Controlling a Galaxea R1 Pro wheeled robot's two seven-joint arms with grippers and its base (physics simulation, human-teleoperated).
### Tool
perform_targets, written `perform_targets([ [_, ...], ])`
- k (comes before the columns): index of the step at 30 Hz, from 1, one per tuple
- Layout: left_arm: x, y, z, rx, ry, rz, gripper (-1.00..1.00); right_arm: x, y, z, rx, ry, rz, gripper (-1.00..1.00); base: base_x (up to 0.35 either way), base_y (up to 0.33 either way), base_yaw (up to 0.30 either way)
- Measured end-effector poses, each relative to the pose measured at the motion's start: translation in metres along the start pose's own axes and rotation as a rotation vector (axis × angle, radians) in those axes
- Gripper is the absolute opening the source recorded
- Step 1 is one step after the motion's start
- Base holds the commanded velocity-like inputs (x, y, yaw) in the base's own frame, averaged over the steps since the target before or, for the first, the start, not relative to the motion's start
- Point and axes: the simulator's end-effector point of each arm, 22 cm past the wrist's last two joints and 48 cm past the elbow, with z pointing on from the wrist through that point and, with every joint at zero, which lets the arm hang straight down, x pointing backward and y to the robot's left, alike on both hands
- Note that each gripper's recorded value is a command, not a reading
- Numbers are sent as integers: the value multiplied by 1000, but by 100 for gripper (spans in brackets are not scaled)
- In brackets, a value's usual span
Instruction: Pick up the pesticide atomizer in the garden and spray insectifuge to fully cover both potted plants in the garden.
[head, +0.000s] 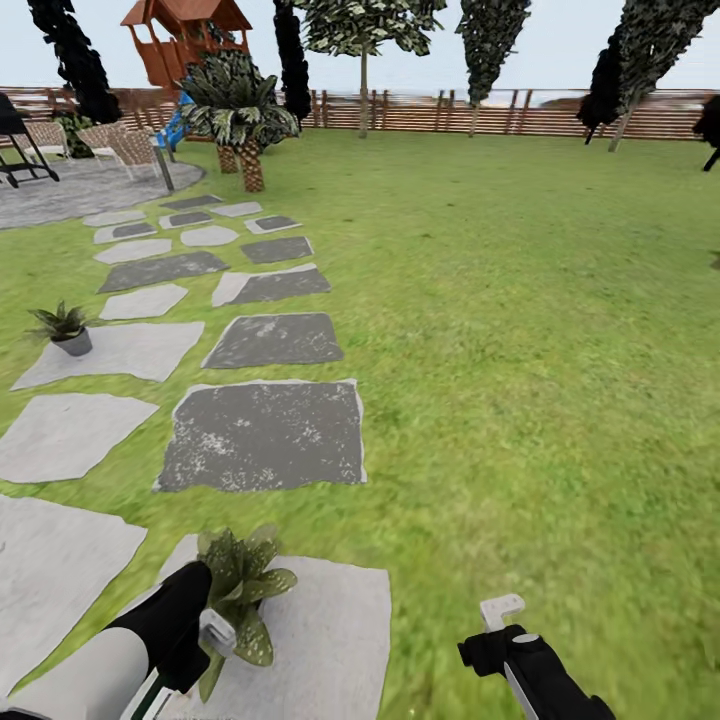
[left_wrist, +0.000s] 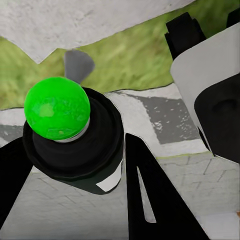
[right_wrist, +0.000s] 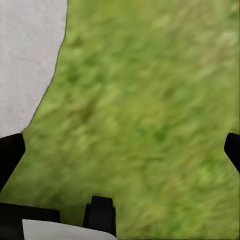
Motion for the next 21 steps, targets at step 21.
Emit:
perform_targets([
  [21, -1, 0, -2, -3, -6, 1, -100, -1, 0, -1, 1, -4, 0, 100, -54, 291, -180],
])
